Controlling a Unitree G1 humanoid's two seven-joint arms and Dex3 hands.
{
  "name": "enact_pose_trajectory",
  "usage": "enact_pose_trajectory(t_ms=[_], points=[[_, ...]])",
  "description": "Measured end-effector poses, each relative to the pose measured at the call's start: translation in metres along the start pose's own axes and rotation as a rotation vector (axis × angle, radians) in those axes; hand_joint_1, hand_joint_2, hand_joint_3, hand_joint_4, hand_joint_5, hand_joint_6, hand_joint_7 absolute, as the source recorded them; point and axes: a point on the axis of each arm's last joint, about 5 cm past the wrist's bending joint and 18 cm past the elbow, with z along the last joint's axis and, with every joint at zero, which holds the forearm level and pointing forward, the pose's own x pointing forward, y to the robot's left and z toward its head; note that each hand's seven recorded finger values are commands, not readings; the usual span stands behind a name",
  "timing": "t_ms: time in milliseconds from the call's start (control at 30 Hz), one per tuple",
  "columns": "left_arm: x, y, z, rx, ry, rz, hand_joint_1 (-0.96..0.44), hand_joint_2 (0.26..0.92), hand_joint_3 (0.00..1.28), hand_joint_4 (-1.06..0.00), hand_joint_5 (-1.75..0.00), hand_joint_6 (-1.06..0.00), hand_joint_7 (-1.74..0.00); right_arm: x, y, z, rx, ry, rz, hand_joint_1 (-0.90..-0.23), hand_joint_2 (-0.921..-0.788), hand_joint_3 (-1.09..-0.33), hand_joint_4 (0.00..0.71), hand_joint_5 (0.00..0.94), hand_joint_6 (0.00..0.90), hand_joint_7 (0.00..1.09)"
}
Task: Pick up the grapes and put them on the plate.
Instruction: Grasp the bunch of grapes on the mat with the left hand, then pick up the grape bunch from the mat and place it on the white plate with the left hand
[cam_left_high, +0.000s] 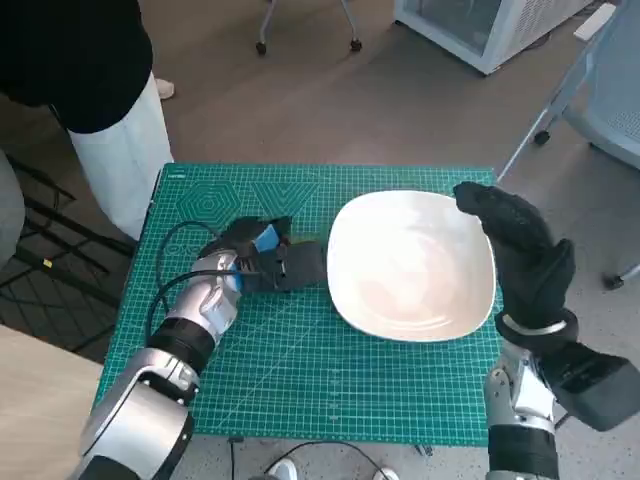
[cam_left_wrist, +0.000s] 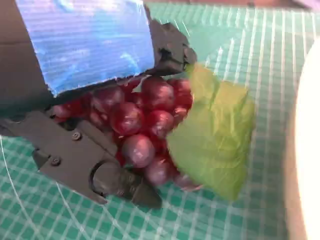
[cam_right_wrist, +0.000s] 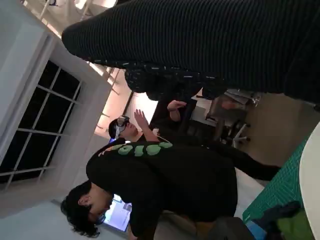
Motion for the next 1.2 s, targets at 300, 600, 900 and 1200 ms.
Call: enact_pose_trajectory(t_ms=[300, 600, 900, 1200], points=[[-0.0007, 0.0014, 0.006, 0.043, -0.037, 0.048, 0.04, 0.911, 0.21, -0.47, -1.55, -0.64, -0.91, 0.0013, -0.0001, -0.0001, 0.0, -0.001, 0.001, -0.477, -0.921, -0.582, 0.244, 0.0, 0.073, 0.4], [-0.0019, 0.0029, 0.0033, 0.037, -0.049, 0.055, 0.01, 0.921, 0.17, -0.52, -1.5, -0.59, -1.03, 0.0014, 0.0001, -0.0002, 0.001, -0.001, 0.003, -0.479, -0.921, -0.585, 0.244, 0.0, 0.07, 0.4], [-0.0021, 0.0032, 0.0031, 0.031, -0.052, 0.059, 0.01, 0.921, 0.18, -0.49, -1.53, -0.6, -1.02, 0.0017, 0.0003, 0.0, 0.001, -0.002, 0.004, -0.476, -0.921, -0.59, 0.241, 0.0, 0.064, 0.41], [-0.0021, 0.0014, 0.002, 0.029, -0.048, 0.056, 0.0, 0.921, 0.19, -0.51, -1.35, -0.52, -1.29, 0.0018, 0.0003, 0.0, 0.001, -0.003, 0.004, -0.476, -0.921, -0.591, 0.242, 0.001, 0.062, 0.41]])
